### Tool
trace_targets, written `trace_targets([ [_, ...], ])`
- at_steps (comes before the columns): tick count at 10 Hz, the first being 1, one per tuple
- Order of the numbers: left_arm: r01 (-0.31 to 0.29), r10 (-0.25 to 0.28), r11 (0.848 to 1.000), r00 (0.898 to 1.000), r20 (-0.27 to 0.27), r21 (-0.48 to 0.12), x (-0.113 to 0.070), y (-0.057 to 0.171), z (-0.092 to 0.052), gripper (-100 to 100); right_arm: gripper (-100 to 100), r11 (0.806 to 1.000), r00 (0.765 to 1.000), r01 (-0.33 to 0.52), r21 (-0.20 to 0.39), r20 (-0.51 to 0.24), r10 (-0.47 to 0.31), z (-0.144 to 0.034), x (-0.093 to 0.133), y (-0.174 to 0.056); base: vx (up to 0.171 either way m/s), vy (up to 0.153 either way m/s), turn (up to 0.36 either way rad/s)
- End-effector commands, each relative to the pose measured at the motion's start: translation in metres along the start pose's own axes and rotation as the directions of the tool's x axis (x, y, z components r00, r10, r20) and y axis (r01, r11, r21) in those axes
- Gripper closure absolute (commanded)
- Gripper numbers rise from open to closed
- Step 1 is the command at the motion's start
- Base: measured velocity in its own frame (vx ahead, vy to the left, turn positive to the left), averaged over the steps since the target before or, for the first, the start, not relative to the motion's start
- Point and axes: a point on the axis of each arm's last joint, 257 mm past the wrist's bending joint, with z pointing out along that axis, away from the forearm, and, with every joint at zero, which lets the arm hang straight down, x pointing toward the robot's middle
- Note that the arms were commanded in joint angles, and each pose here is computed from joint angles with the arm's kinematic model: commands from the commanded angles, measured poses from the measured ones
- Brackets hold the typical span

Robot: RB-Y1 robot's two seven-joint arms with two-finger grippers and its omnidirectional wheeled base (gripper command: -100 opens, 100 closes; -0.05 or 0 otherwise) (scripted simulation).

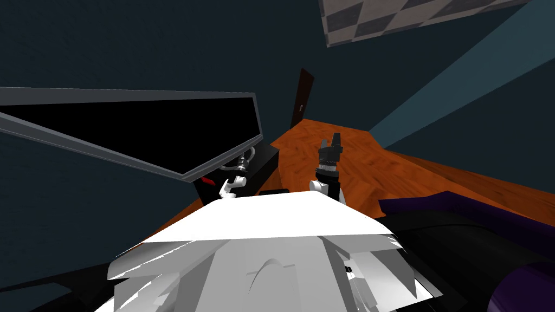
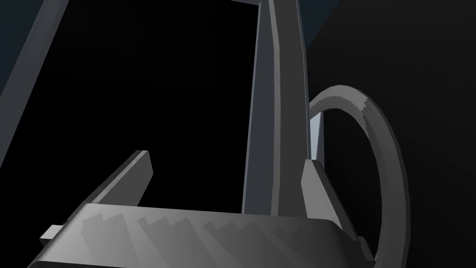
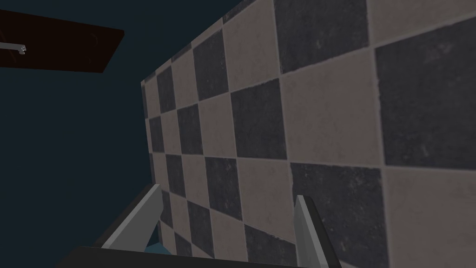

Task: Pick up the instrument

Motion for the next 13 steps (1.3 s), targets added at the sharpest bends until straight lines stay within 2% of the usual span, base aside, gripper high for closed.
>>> trace_targets([
  [1,0.019,-0.017,0.997,1.0,0.021,-0.072,-0.009,0.024,0.005,-100,0,1.0,1.0,0.0,0.0,0.0,0.0,0.0,0.0,0.0,0.013,0.016,-0.012],
  [3,0.03,-0.024,0.99,0.999,0.043,-0.14,-0.019,0.049,0.006,-100,0,1.0,1.0,0.0,0.0,0.0,0.0,0.0,0.0,0.0,0.012,0.012,-0.005],
  [4,0.031,-0.024,0.987,0.999,0.048,-0.155,-0.021,0.057,0.005,-100,0,1.0,1.0,0.0,0.0,0.0,0.0,0.0,0.0,0.0,0.013,0.011,-0.006],
  [5,0.041,-0.029,0.98,0.998,0.062,-0.196,-0.027,0.07,0.007,-100,0,1.0,1.0,0.0,0.0,0.0,0.0,0.0,0.0,0.0,0.016,0.013,-0.005],
  [6,0.042,-0.028,0.976,0.997,0.068,-0.212,-0.029,0.078,0.005,-100,0,1.0,1.0,0.0,0.0,0.0,0.0,0.0,0.0,0.0,0.011,0.011,-0.005],
  [7,0.051,-0.031,0.966,0.996,0.083,-0.255,-0.035,0.091,0.006,-100,0,1.0,1.0,0.0,0.0,0.0,0.0,0.0,0.0,0.0,0.015,0.016,-0.004],
  [8,0.052,-0.03,0.962,0.996,0.088,-0.267,-0.037,0.098,0.004,-100,0,1.0,1.0,0.0,0.0,0.0,0.0,0.0,0.0,0.0,0.013,0.015,-0.003],
  [10,0.071,-0.028,0.931,0.992,0.122,-0.359,-0.051,0.129,0.001,-100,0,1.0,1.0,0.0,0.0,0.0,0.0,0.0,0.0,0.0,0.017,0.023,-0.006],
  [11,0.073,-0.027,0.925,0.992,0.127,-0.372,-0.053,0.136,-0.002,-100,0,1.0,1.0,0.0,0.0,0.0,0.0,0.0,0.0,0.0,0.017,0.022,-0.003],
  [13,0.091,-0.018,0.883,0.987,0.16,-0.46,-0.066,0.167,-0.011,-100,0,1.0,1.0,0.0,0.0,0.0,0.0,0.0,0.0,0.0,0.024,0.023,-0.001],
])
